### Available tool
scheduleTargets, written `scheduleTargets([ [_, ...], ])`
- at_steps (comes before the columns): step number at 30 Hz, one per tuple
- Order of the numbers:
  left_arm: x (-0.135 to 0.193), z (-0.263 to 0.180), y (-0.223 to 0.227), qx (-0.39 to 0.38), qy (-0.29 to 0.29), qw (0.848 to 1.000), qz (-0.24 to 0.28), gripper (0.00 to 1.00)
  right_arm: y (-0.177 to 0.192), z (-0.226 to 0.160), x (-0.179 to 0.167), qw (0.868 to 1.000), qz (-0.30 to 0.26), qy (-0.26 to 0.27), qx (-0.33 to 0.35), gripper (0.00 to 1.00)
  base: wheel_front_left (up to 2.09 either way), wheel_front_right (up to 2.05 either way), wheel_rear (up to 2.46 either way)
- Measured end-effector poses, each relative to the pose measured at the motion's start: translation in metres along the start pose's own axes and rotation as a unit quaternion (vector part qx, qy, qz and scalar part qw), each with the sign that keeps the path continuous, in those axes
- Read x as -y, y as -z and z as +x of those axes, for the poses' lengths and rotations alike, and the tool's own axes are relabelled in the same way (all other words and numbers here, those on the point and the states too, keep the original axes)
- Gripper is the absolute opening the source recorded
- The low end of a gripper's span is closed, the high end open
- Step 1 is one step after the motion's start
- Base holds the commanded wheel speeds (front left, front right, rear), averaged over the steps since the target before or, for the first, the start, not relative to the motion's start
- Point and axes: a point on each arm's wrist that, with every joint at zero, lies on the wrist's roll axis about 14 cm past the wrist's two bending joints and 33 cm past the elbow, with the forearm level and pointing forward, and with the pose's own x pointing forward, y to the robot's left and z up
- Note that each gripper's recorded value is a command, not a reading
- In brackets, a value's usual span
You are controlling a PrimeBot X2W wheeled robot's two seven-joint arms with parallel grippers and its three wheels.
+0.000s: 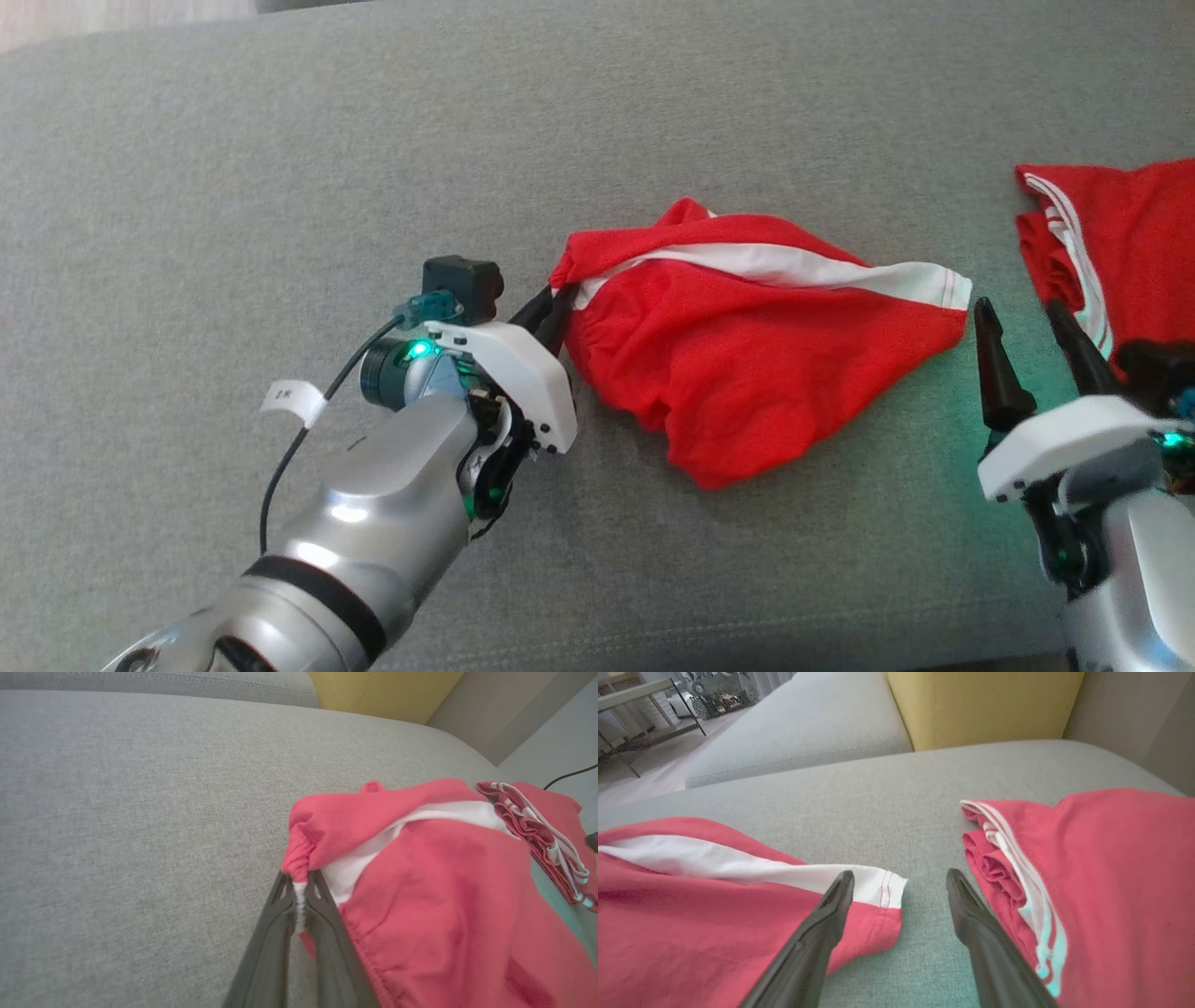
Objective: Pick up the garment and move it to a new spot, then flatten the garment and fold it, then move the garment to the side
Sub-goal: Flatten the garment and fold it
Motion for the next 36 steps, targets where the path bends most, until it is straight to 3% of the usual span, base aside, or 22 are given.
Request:
scheduleTargets([
  [8, -0.002, 0.002, -0.013, 0.023, 0.001, 1.0, 0.003, 0.0, 0.034, 0.034, 0.003, 0.998, 0.012, 0.006, -0.065, 1.0, 0.0, 0.0, 0.0],
  [11, -0.003, 0.003, -0.017, 0.029, 0.002, 1.0, 0.008, 0.0, 0.033, 0.047, -0.005, 0.998, 0.027, -0.001, -0.061, 0.98, 0.0, 0.0, 0.0],
  [12, -0.004, 0.003, -0.019, 0.033, 0.0, 0.999, 0.008, 0.0, 0.033, 0.051, -0.006, 0.998, 0.024, -0.004, -0.066, 0.5, 0.0, 0.0, 0.0],
  [14, -0.005, 0.002, -0.023, 0.04, 0.0, 0.999, 0.01, 0.0, 0.034, 0.058, -0.009, 0.997, 0.016, -0.009, -0.075, 0.45, 0.0, 0.0, 0.0],
  [15, -0.005, 0.001, -0.025, 0.042, 0.0, 0.999, 0.012, 0.0, 0.035, 0.06, -0.011, 0.997, 0.013, -0.012, -0.08, 0.33, 0.0, 0.0, 0.0],
  [16, -0.005, 0.001, -0.027, 0.046, 0.0, 0.999, 0.014, 0.0, 0.036, 0.061, -0.012, 0.996, 0.012, -0.014, -0.085, 0.0, 0.0, 0.0, 0.0],
  [21, -0.007, -0.003, -0.031, 0.055, -0.005, 0.998, 0.015, 0.0, 0.044, 0.06, -0.013, 0.995, 0.016, -0.017, -0.099, 0.0, 0.0, 0.0, 0.0],
  [25, -0.007, -0.007, -0.034, 0.065, -0.008, 0.998, 0.013, 0.0, 0.03, 0.06, -0.013, 0.997, 0.011, -0.022, -0.067, 0.0, 0.0, 0.0, 0.0],
  [30, -0.003, -0.012, -0.06, 0.108, -0.007, 0.994, 0.016, 0.0, -0.015, 0.06, -0.014, 0.999, 0.0, -0.035, 0.014, 0.0, 0.0, 0.0, 0.0],
  [36, -0.002, -0.022, -0.059, 0.117, -0.011, 0.993, 0.018, 0.0, -0.071, 0.054, -0.019, 0.994, -0.008, -0.049, 0.1, 0.0, 0.0, 0.0, 0.0],
])
